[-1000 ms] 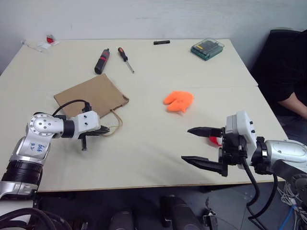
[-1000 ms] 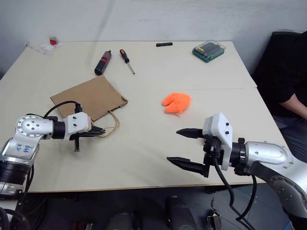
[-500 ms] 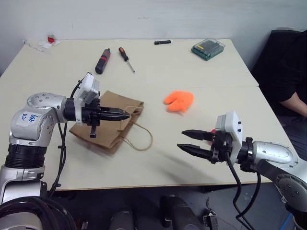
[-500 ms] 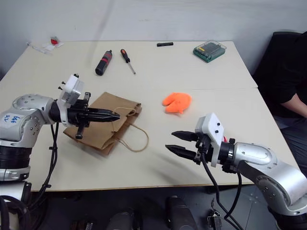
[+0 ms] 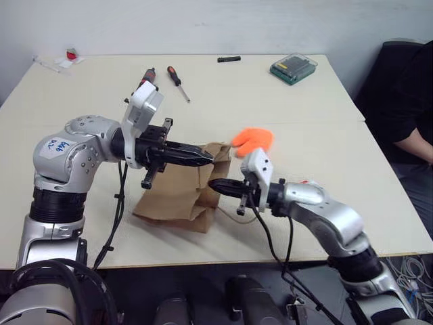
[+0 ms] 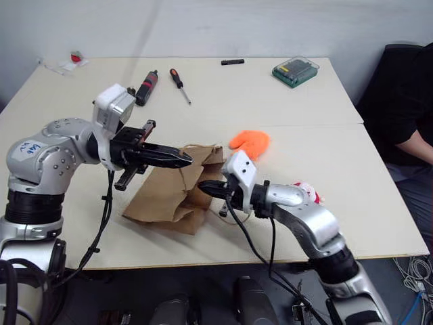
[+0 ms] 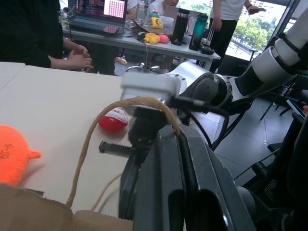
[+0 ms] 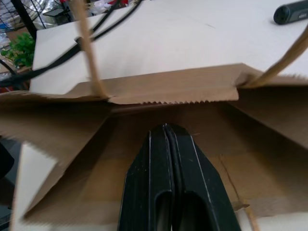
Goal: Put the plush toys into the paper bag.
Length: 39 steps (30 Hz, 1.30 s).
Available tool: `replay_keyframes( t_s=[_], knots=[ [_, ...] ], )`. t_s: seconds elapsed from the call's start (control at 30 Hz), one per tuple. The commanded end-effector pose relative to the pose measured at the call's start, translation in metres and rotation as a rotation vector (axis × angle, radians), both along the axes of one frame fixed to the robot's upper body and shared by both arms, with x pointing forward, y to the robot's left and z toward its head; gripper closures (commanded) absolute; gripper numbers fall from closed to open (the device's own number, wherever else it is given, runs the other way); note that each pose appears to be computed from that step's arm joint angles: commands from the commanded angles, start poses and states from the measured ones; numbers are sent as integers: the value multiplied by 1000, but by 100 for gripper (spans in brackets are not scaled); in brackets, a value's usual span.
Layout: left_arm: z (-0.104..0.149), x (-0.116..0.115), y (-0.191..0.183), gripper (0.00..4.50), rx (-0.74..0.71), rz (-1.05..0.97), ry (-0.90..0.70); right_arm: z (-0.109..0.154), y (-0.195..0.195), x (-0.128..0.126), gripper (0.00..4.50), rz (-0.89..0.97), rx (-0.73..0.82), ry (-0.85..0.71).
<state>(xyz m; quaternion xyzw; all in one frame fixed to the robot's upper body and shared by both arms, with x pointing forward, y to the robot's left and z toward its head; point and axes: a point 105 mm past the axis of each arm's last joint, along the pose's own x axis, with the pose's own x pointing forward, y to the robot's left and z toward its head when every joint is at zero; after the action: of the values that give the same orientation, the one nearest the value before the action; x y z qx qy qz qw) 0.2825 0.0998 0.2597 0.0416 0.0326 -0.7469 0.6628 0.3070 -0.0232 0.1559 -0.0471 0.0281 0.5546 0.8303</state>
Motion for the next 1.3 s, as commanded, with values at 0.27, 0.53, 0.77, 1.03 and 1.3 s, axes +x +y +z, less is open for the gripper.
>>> replay_keyframes(
  t_s=[0.27,0.53,0.77,1.03,1.3],
  knots=[
    [38,4,-16,450,-176,48,-62,-47,28,-2,447,146,-216,-117],
    [33,-4,-33,450,-191,-3,-61,-48,48,-12,447,421,-340,-271],
    [23,-19,-41,450,-150,-62,-68,-63,56,-8,447,516,-349,-16],
    [25,-27,-35,450,-136,-50,-95,-60,64,6,447,393,-166,404],
    [55,-15,-32,450,-266,33,-98,-85,59,23,447,189,-312,373]
  ],
)
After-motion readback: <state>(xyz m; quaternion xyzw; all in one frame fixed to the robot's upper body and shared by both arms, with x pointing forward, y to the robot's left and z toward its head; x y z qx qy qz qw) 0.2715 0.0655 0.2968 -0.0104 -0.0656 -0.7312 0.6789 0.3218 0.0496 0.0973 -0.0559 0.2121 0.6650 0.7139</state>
